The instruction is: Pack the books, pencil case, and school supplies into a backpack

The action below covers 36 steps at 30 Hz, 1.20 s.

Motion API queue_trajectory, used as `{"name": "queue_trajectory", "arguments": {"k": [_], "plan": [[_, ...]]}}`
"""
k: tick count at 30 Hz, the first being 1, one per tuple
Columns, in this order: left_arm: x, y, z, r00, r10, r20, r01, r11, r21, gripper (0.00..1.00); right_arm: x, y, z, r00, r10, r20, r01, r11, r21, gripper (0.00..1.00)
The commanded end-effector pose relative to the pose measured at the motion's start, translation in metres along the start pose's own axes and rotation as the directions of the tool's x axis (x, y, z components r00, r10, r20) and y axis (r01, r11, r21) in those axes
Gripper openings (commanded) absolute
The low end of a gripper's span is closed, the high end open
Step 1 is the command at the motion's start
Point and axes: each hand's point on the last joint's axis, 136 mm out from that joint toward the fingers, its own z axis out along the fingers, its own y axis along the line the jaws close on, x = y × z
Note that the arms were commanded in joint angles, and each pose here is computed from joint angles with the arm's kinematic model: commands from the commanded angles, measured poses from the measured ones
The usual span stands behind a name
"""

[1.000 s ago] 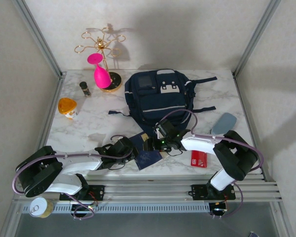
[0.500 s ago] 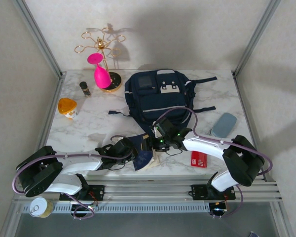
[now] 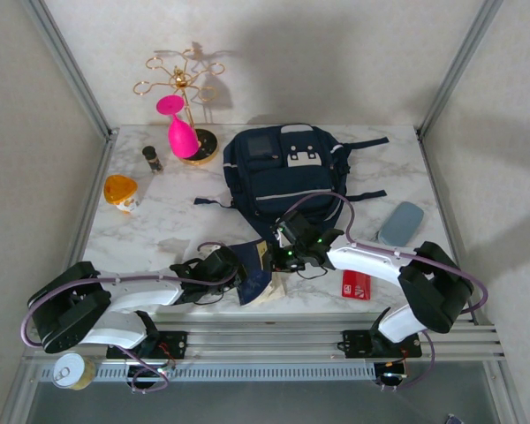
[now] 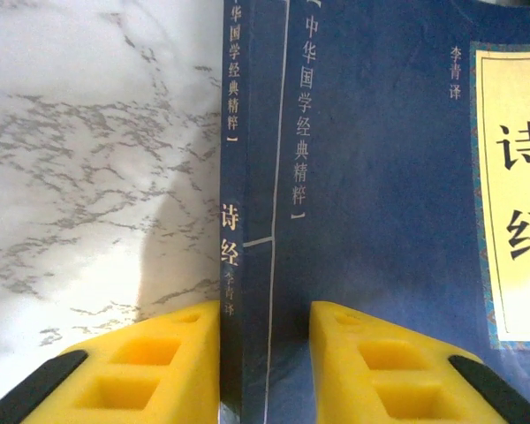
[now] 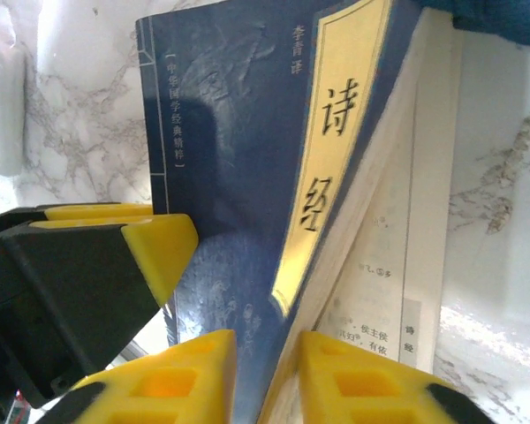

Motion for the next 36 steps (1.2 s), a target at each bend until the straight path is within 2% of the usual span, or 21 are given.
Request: {"name": "queue_trajectory", "arguments": {"k": [1, 8, 16, 23, 25, 28, 32, 36], "plan": [[-0.01, 0.029, -0.004, 0.997, 0.031, 0.065, -0.024, 0.994, -0.11, 0.32, 0.005, 0.008, -0.002, 1.0, -0.008, -0.016, 0.008, 1.0, -0.03, 0.16], [-0.014, 0.012, -0.013, 0.997, -0.008, 0.078, 0.01, 1.0, -0.016, 0.45, 0.004, 0.034, -0.011, 0.999, -0.024, 0.022, 0.027, 0.991, -0.129, 0.0], [-0.036, -0.002, -0.042, 0.992, -0.019, 0.122, 0.013, 0.999, 0.047, 0.63, -0.011, 0.081, -0.043, 0.993, -0.049, 0.105, 0.078, 0.953, -0.292, 0.0], [-0.065, 0.005, -0.075, 0.985, -0.088, 0.147, 0.071, 0.991, 0.117, 0.79, -0.023, 0.119, -0.078, 0.982, -0.07, 0.173, 0.136, 0.903, -0.408, 0.0], [-0.071, 0.002, -0.086, 0.982, -0.118, 0.147, 0.092, 0.981, 0.172, 0.83, -0.027, 0.132, -0.093, 0.978, -0.077, 0.194, 0.157, 0.886, -0.437, 0.0], [-0.084, -0.024, -0.106, 0.979, -0.15, 0.14, 0.098, 0.94, 0.326, 0.88, -0.039, 0.149, -0.118, 0.968, -0.064, 0.244, 0.177, 0.86, -0.478, 0.0], [-0.093, -0.06, -0.127, 0.98, -0.153, 0.124, 0.077, 0.877, 0.473, 0.91, -0.054, 0.156, -0.144, 0.97, 0.0, 0.244, 0.146, 0.802, -0.58, 0.0], [-0.097, -0.098, -0.148, 0.983, -0.16, 0.089, 0.066, 0.76, 0.647, 0.87, -0.063, 0.163, -0.163, 0.97, -0.007, 0.244, 0.166, 0.75, -0.641, 0.0]]}}
